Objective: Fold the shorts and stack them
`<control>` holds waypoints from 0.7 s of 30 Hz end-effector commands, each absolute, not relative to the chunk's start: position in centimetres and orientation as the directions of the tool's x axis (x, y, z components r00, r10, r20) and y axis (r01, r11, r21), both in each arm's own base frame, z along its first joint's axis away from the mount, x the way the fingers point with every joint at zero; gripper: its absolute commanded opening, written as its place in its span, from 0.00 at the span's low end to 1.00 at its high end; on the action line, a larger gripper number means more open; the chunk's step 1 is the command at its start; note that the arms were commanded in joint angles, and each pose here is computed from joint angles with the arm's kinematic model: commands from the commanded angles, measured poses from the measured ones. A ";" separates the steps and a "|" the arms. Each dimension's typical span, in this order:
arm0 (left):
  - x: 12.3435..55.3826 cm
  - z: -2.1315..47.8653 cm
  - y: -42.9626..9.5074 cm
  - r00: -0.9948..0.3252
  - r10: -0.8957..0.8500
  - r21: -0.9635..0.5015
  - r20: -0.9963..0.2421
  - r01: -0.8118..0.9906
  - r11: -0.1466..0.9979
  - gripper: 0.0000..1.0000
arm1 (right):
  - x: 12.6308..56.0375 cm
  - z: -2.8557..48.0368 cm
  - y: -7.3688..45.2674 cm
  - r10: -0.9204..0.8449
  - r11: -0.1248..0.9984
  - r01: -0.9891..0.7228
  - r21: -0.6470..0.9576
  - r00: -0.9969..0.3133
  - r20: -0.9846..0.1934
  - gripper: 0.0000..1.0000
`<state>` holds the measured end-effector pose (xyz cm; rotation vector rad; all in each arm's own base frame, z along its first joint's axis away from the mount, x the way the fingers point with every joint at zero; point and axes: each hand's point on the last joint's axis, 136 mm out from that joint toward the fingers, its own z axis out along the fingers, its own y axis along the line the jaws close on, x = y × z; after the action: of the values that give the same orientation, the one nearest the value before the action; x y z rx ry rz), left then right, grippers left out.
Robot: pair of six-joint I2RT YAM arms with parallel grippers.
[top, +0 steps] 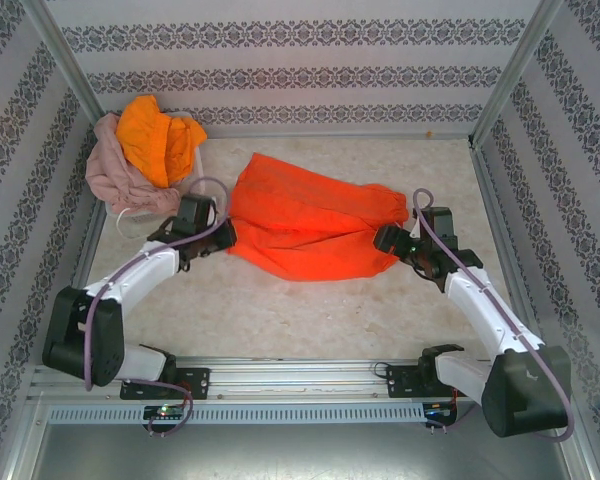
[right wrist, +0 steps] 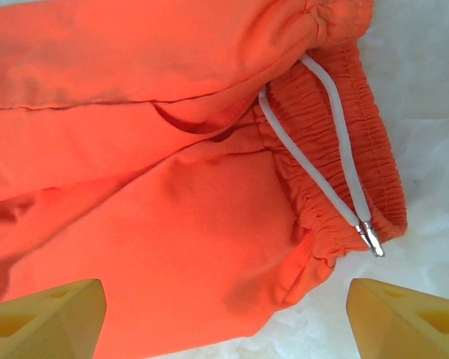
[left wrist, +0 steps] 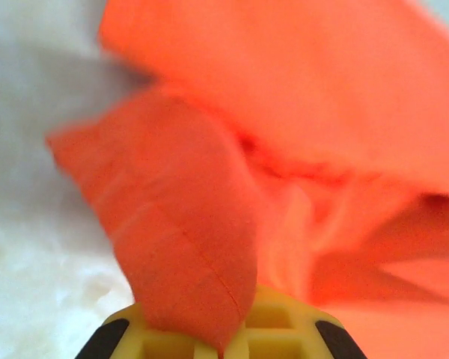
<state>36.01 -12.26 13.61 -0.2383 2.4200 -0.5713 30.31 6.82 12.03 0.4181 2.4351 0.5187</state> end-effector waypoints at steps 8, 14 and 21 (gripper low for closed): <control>42.0 20.5 -13.9 -0.810 -0.183 -0.384 -0.557 0.056 0.922 0.03 | 31.5 11.1 7.9 0.391 0.874 0.157 0.461 -0.790 -0.472 0.81; 48.8 16.8 -15.9 -0.886 -0.097 -0.342 -0.454 0.072 0.937 0.21 | 31.2 11.6 8.4 0.427 0.848 0.171 0.502 -0.781 -0.455 0.79; 52.5 18.2 -17.8 -0.874 -0.107 -0.456 -0.474 0.140 0.879 0.51 | 30.6 11.3 8.6 0.509 0.799 0.238 0.552 -0.757 -0.410 0.75</control>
<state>53.81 -17.95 13.47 -0.0156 2.6029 -0.5939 30.87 8.33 11.28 0.4800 2.4482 0.6063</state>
